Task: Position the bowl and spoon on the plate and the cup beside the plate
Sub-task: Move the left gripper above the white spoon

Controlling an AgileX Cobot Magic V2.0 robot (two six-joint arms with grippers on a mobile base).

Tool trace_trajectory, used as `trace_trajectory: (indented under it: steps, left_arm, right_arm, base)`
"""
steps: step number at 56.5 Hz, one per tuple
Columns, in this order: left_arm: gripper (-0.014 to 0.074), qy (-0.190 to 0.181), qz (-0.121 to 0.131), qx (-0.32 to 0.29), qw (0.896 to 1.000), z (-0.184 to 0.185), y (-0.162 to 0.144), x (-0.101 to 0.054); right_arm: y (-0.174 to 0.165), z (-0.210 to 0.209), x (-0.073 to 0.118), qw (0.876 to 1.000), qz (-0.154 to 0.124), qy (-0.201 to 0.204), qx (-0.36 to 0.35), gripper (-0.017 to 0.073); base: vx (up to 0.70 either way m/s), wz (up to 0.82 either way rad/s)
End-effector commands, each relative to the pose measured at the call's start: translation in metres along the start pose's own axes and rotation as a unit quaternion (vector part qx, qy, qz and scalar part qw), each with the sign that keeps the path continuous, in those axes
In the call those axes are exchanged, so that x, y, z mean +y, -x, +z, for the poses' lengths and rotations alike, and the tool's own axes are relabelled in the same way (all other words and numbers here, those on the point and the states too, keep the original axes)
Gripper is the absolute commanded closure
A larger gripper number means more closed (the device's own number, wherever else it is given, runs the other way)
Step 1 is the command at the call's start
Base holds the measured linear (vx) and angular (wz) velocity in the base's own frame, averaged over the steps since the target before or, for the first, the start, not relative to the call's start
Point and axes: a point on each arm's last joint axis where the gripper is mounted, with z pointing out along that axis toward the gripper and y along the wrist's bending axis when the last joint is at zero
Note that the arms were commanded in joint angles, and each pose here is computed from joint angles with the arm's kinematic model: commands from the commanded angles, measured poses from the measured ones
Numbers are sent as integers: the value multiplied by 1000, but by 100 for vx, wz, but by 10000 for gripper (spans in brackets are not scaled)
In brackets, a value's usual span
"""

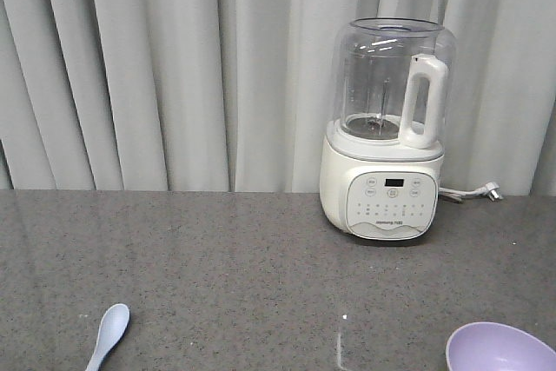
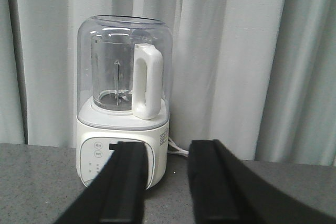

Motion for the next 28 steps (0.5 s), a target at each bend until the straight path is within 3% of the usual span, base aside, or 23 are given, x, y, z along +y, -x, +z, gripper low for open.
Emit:
trace_trajectory:
  steps: [1, 7, 12, 18, 28]
  left_arm:
    - [229, -3, -7, -63, 998, -4, 20, -1]
    - [98, -3, -8, -61, 998, -4, 20, -1]
    - [44, -4, -24, -62, 998, -4, 20, -1]
    - [38, -6, -50, -65, 997, -4, 21, -1]
    - [38, -5, -46, -48, 998, -4, 20, -1]
  right_arm:
    - [19, -4, -1, 998, -2, 1, -59, 66]
    - [19, -4, -1, 998, -2, 1, -59, -78]
    - [19, -4, -1, 998, -2, 1, -59, -130]
    - [19, -4, -1, 998, -2, 1, -59, -128]
    - [19, -4, -1, 998, -3, 1, -59, -81]
  base:
    - [0, 0]
    - [0, 0]
    - [0, 0]
    - [0, 0]
    - [0, 0]
